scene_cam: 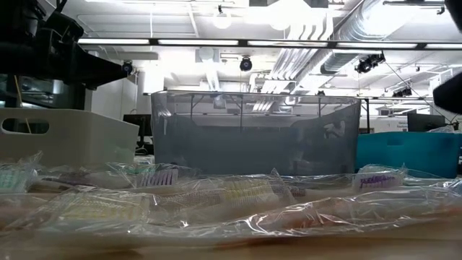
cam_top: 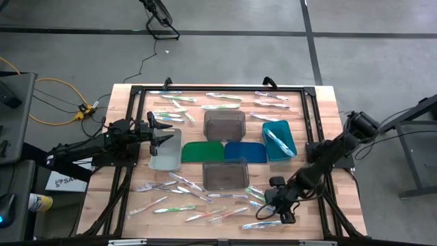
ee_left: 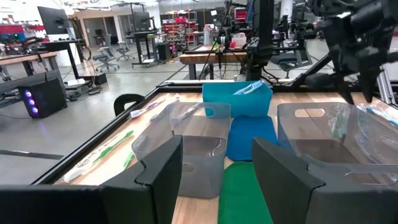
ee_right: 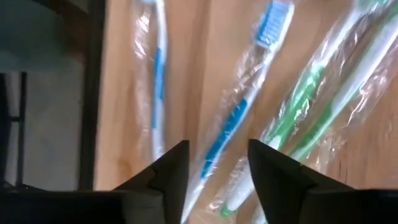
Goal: Pick & Place Toothbrushes
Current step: Put the blue toothbrush into the blue bin
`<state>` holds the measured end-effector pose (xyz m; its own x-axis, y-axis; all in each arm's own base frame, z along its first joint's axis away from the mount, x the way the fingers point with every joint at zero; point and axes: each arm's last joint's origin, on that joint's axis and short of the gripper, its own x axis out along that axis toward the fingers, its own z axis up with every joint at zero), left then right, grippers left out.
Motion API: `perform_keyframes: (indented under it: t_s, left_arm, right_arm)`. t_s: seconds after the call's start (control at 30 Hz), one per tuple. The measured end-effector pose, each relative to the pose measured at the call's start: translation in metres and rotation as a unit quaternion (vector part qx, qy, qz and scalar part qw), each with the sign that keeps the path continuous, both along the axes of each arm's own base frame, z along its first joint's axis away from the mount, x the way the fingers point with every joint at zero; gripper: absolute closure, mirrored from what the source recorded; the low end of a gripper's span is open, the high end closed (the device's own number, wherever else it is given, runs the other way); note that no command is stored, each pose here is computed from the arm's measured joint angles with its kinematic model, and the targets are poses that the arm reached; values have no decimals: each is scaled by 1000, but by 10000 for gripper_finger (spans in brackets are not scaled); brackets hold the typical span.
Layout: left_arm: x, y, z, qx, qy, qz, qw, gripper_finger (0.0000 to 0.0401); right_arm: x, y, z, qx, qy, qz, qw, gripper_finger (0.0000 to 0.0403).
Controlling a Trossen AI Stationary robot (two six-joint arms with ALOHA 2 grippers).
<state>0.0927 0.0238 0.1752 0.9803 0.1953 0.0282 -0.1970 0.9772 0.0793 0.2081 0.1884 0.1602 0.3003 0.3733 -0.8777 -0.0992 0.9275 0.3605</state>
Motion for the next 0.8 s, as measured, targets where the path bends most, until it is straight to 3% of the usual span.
perform_keyframes:
  t_s: [0.2, 0.8]
  left_arm:
    - [0, 0, 0, 0, 0, 0, 1000, 214]
    - [0, 0, 0, 0, 0, 0, 1000, 214]
  right_arm:
    - [3, 7, -11, -12, -15, 28, 999, 211]
    - [-7, 22, -13, -68, -75, 37, 994, 231]
